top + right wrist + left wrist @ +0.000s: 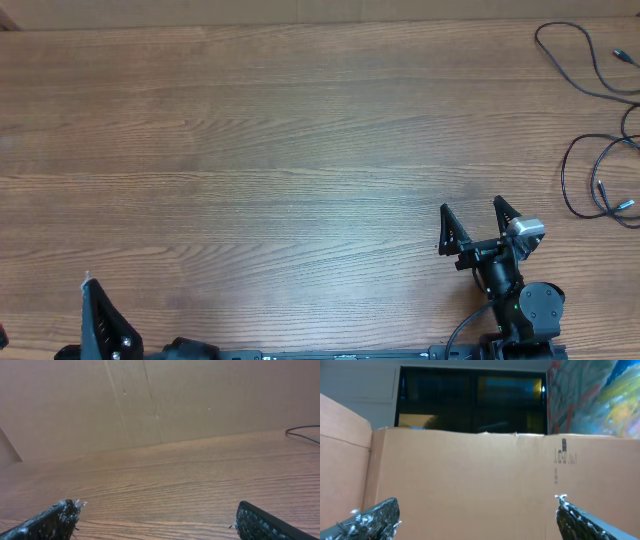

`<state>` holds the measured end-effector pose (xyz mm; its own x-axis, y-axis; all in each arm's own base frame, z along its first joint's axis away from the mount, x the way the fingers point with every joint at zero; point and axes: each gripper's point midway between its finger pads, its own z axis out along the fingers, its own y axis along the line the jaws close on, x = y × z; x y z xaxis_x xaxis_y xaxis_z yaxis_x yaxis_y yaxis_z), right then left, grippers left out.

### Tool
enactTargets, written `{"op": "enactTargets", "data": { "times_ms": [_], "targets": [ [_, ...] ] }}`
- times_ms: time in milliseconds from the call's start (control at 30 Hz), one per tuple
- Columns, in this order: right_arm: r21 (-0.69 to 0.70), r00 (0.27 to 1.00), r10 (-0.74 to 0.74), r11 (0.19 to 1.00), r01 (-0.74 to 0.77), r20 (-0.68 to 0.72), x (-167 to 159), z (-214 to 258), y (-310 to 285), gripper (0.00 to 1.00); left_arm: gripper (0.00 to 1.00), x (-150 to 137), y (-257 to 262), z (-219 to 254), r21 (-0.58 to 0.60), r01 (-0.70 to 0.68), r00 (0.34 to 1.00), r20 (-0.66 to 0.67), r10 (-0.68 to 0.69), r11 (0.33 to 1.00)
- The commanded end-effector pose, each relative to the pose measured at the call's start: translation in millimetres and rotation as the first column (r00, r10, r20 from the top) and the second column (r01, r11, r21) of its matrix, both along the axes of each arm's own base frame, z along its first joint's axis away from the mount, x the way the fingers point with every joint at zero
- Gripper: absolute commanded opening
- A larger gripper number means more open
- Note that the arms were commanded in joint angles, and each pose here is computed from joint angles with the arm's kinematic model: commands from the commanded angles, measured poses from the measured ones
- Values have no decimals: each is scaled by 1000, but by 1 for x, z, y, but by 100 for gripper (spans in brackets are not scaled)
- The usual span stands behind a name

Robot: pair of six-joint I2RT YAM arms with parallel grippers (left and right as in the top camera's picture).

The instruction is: Untangle cables

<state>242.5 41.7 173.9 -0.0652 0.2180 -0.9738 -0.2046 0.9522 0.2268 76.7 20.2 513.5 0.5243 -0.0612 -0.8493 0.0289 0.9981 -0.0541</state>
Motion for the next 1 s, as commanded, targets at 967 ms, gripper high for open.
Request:
{"op": "enactTargets", "data": {
  "times_ms": [967],
  "targets": [
    [-7,1000,-6,1000,6,7,0,-1,-1,100,100,-73,-2,45,-73,-7,756,653,53,997]
  ]
}}
